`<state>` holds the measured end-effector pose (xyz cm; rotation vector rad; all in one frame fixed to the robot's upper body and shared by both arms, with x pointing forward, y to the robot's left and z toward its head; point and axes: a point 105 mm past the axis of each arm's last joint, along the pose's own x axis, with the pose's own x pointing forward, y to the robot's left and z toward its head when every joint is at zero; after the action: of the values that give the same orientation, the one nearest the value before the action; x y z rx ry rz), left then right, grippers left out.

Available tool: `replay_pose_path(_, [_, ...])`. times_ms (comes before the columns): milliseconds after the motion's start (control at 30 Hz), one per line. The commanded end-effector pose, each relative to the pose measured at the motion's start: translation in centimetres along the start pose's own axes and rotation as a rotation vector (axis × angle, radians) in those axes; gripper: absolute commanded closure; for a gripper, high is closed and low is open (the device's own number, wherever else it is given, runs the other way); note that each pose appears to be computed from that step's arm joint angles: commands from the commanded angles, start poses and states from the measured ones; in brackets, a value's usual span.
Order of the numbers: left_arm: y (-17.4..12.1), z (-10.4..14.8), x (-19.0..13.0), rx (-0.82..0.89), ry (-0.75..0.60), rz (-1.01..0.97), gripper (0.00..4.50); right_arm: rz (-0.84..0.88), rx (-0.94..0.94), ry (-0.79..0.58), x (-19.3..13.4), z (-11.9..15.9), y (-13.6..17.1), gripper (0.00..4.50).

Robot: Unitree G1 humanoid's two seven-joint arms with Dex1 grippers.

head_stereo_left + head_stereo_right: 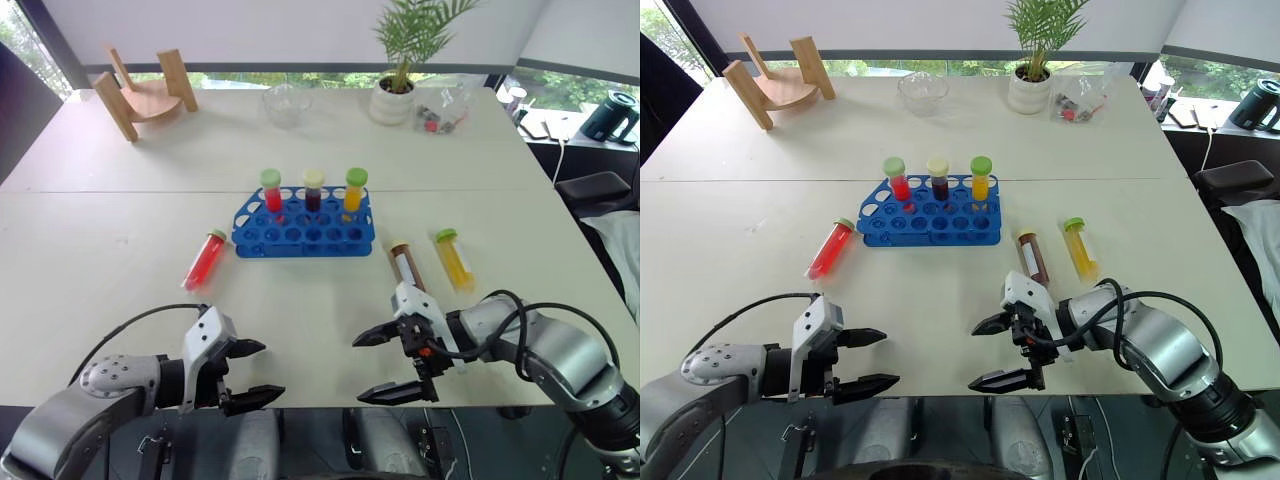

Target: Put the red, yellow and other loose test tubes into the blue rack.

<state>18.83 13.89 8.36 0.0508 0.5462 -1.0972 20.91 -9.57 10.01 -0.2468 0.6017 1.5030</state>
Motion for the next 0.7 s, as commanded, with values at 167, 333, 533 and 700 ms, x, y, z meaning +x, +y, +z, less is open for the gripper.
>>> replay_pose_path(167, [0.1, 1.1, 0.7, 0.023, -0.031, -0.009, 0.11, -0.087, 0.010, 0.026, -1.3, 0.8, -1.0, 0.02])
replay_pose_path(333, [2.5, 4.2, -0.9, 0.126, -0.043, 0.016, 0.11, -0.194, 0.024, -0.102, -6.3, 6.5, -3.1, 0.02])
replay_pose_path(533, [4.0, 12.2, -4.2, 0.443, -0.078, 0.024, 0.11, -0.676, -0.087, 0.021, -17.4, 11.1, -10.9, 0.02])
replay_pose_path(700, [3.3, 14.4, -4.4, 0.657, -0.015, 0.020, 0.11, -0.746, 0.142, 0.289, -20.6, 8.2, -14.0, 0.02])
